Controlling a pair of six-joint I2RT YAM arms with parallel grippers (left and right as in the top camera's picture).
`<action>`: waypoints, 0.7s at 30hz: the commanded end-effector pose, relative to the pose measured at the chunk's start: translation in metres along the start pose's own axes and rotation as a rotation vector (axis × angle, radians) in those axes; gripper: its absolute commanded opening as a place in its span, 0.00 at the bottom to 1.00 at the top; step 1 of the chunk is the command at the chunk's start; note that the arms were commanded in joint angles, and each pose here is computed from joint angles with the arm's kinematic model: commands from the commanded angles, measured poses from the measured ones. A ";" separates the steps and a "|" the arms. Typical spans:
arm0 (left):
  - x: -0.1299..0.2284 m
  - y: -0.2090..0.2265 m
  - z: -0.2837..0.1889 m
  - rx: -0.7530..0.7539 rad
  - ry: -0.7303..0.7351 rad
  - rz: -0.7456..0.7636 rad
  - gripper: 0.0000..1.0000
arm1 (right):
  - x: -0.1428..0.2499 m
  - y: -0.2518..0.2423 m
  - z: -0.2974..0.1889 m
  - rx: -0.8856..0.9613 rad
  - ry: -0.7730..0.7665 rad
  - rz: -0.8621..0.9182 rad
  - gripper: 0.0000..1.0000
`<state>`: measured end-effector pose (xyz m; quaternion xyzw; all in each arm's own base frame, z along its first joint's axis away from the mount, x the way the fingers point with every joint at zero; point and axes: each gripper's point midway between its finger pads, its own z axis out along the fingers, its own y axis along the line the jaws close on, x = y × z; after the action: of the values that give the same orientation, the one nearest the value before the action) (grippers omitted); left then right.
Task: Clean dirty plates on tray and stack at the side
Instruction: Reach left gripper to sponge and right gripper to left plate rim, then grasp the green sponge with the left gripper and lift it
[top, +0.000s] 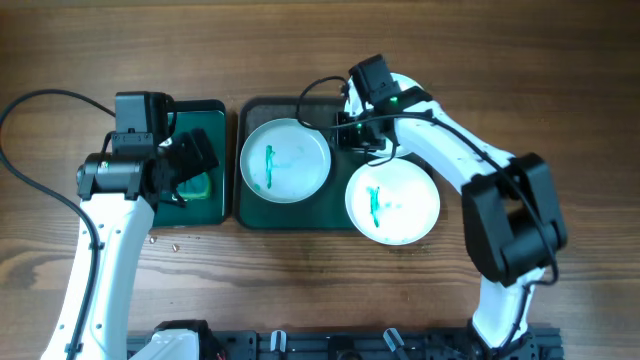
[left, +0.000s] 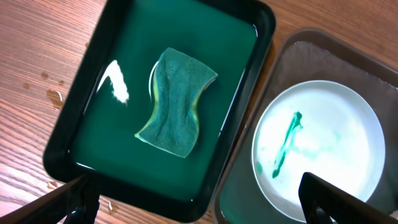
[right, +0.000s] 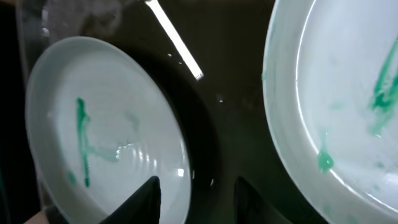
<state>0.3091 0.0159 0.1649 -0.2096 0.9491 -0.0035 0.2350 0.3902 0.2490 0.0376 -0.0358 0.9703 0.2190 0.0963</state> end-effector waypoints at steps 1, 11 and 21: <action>-0.002 -0.005 -0.002 0.029 0.007 -0.020 1.00 | 0.002 0.002 0.018 0.013 0.016 -0.009 0.32; -0.001 -0.005 -0.002 0.027 0.009 -0.020 1.00 | 0.015 0.008 0.047 0.045 0.039 -0.049 0.19; -0.001 -0.003 0.005 0.011 0.025 -0.018 1.00 | 0.026 -0.023 0.045 0.214 0.054 0.032 0.04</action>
<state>0.3080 0.0134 0.1636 -0.2093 0.9503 -0.0101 0.2302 0.3754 0.2695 0.0023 -0.0430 0.9804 0.1772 0.0744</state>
